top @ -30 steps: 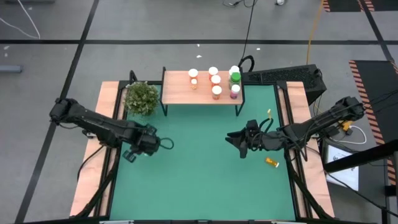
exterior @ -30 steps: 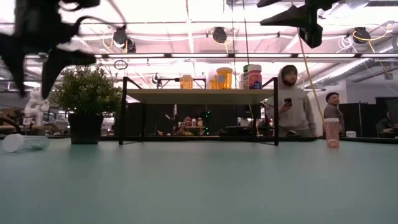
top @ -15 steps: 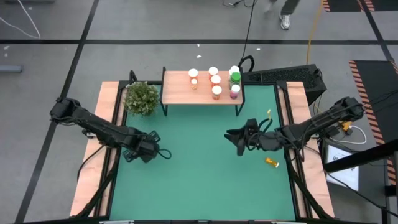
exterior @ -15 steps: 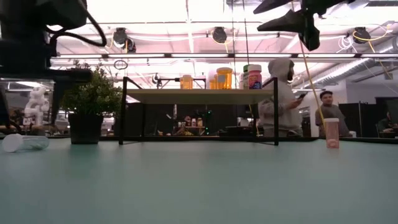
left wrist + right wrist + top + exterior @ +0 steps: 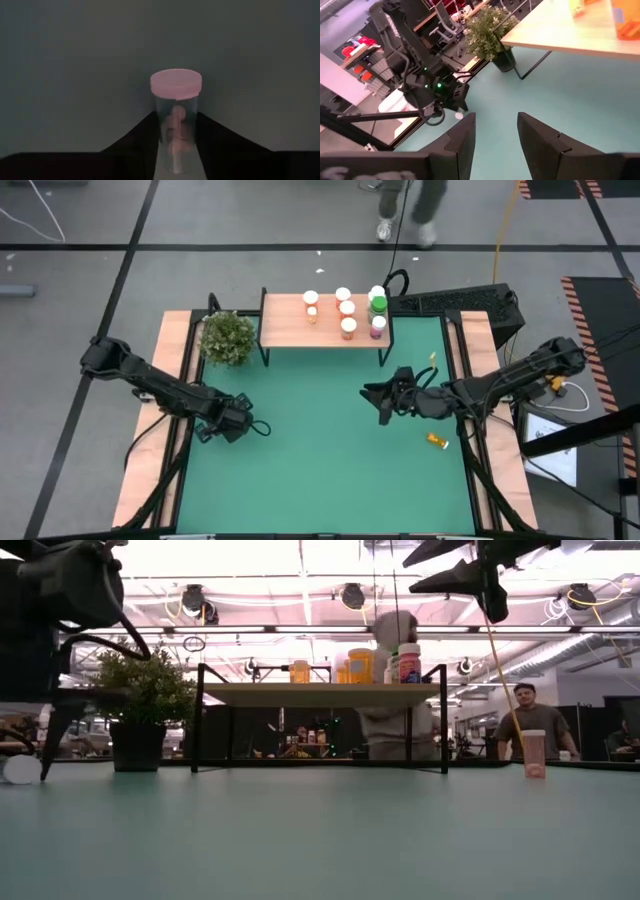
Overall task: Pick and place medicine bottles onto shelf by color
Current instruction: Put the small blue medicine bottle on the shelf
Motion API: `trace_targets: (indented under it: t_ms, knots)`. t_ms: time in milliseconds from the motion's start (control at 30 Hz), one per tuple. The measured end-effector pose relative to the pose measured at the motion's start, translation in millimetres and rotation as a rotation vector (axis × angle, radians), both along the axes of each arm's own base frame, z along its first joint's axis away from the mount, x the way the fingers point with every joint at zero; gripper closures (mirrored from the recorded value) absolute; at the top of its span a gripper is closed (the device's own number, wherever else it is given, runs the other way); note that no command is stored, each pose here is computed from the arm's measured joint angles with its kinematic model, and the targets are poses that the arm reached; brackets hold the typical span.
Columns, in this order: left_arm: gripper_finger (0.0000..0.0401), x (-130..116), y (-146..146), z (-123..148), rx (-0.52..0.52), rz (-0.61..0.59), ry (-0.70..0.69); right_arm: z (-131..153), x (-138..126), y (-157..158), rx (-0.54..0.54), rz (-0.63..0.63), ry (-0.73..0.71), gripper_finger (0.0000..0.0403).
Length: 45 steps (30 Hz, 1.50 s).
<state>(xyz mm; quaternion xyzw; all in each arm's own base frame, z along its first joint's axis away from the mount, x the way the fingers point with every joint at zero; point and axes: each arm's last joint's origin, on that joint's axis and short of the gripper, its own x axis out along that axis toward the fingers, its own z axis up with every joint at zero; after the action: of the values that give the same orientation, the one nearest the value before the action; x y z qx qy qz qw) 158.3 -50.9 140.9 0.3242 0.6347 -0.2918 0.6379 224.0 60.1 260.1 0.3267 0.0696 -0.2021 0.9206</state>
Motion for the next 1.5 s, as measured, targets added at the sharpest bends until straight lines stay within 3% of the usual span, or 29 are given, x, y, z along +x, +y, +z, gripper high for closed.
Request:
trace_targets:
  t_ms: [333,600,833,1067,1267,1500]
  knots:
    - [0.0314,6,2,0,-0.012,0.101,-0.057,5,4,-10,-0.043,-0.026,-0.035,0.0264]
    - [0.0295,20,16,9,0.022,0.235,-0.13,11,7,-16,-0.082,-0.039,-0.071,0.0264]
    - [0.0294,45,30,23,-0.095,0.474,-0.31,16,10,-23,-0.078,-0.017,-0.114,0.0264]
    - [0.0297,72,42,55,-0.194,0.672,-0.496,22,13,-28,-0.116,0.063,-0.16,0.0264]
    - [0.0294,95,43,97,-0.277,0.696,-0.668,26,14,-30,-0.167,0.12,-0.186,0.0262]
    - [0.0293,114,42,153,-0.39,0.706,-0.89,43,34,-30,-0.296,0.196,-0.408,0.025]
